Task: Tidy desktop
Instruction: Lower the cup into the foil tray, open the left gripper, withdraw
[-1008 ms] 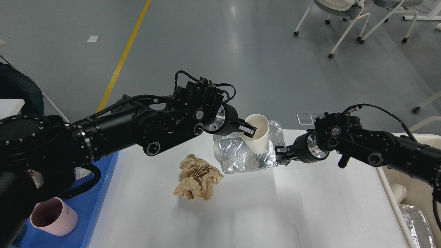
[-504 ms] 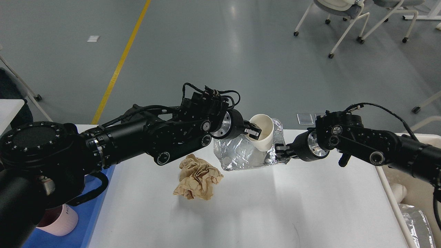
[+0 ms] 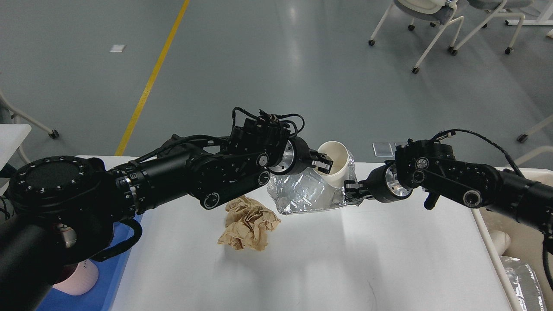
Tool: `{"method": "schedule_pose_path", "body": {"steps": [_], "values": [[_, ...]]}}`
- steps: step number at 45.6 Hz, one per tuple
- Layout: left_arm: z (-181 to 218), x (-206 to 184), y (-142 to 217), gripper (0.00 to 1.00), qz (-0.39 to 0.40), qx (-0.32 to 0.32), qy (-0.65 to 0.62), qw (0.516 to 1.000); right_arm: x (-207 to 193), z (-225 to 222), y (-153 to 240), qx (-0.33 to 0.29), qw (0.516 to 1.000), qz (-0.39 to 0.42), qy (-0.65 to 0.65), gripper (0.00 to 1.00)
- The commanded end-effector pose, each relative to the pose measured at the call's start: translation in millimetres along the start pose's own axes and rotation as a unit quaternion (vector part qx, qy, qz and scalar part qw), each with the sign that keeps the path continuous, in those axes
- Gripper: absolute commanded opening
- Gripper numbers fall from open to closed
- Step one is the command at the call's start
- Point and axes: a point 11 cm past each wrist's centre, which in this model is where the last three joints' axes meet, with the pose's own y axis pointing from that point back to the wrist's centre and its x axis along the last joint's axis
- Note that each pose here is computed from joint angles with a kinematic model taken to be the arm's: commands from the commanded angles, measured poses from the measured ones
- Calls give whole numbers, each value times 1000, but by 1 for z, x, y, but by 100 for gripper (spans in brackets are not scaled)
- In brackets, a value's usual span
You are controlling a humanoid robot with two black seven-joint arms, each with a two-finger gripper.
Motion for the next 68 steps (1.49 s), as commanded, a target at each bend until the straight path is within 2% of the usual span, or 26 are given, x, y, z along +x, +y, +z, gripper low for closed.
{"method": "schedule_pose_path", "body": {"steps": [1, 25, 68], "values": [[1, 2, 1, 90, 0, -1, -1, 1000, 0, 0, 0, 0, 1000, 0, 0, 0], [2, 4, 1, 96, 0, 2, -9, 1000, -1, -1, -1, 1, 1000, -1, 0, 0], [-1, -13, -5, 97, -23, 20, -42, 999, -6, 7, -3, -5, 1000, -4, -7, 0]]}}
